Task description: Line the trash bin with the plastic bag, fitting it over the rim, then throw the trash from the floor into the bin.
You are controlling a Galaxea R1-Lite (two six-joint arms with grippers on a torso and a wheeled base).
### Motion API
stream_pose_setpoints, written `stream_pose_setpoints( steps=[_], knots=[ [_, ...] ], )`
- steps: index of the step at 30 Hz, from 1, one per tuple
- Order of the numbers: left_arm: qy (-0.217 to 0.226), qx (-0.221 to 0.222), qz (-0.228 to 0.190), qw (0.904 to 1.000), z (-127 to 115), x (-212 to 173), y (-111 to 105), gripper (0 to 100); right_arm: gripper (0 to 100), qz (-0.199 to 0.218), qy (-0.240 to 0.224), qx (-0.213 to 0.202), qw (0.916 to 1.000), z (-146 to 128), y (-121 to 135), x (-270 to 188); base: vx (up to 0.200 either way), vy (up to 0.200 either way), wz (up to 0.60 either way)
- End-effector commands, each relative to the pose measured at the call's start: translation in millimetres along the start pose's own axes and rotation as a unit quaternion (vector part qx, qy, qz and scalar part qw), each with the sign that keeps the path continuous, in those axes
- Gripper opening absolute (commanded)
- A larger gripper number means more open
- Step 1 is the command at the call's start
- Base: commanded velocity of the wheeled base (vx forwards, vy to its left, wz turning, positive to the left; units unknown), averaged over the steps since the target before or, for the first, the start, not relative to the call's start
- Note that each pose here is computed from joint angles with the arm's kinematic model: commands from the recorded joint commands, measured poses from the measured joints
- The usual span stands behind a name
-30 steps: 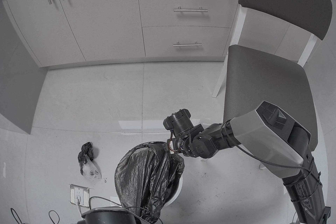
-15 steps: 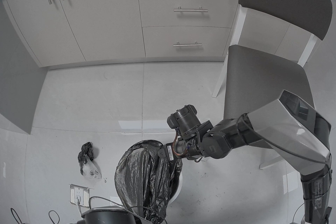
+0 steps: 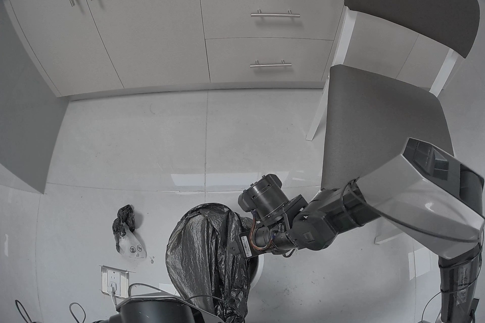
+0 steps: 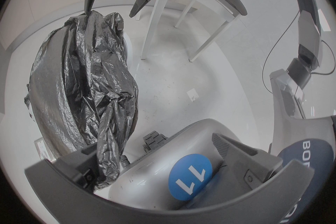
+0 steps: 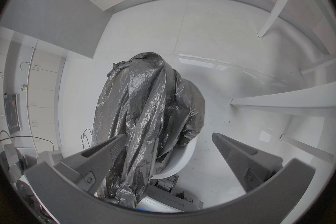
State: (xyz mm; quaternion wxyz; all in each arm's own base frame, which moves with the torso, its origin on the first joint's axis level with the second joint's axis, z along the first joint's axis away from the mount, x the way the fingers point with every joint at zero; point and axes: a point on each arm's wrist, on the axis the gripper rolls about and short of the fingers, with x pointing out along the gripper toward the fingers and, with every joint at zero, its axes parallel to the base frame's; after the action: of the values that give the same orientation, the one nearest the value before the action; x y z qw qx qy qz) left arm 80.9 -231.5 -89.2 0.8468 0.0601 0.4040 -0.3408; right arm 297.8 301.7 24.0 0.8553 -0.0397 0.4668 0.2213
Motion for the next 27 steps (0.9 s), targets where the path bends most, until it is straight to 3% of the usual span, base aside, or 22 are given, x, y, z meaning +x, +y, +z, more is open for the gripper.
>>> stream_pose_setpoints(
  steps=[1, 12, 17, 22, 27],
  knots=[
    [-0.013, -0.016, 0.002, 0.9998, 3.6, 3.3, -1.4, 100, 100, -0.005, 0.009, -0.008, 0.9999, -7.7, 7.7, 15.3, 0.000, 0.000, 0.00],
    [-0.014, -0.020, 0.002, 0.9997, 3.8, 3.5, -1.6, 100, 100, -0.027, -0.005, -0.019, 0.9994, -7.8, 19.6, 19.2, 0.000, 0.000, 0.00],
    [-0.014, -0.025, 0.001, 0.9996, 3.9, 3.7, -2.1, 100, 100, -0.071, -0.017, -0.019, 0.9972, -9.7, 16.4, 23.0, 0.000, 0.000, 0.00],
    [-0.014, -0.025, 0.002, 0.9996, 3.8, 3.5, -1.6, 100, 100, -0.143, -0.027, -0.006, 0.9894, -12.3, 8.0, 24.6, 0.000, 0.000, 0.00],
    [-0.014, -0.025, 0.001, 0.9996, 3.7, 3.4, -1.9, 100, 100, -0.158, -0.029, 0.010, 0.9870, -10.8, 5.3, 20.7, 0.000, 0.000, 0.00]
  ],
)
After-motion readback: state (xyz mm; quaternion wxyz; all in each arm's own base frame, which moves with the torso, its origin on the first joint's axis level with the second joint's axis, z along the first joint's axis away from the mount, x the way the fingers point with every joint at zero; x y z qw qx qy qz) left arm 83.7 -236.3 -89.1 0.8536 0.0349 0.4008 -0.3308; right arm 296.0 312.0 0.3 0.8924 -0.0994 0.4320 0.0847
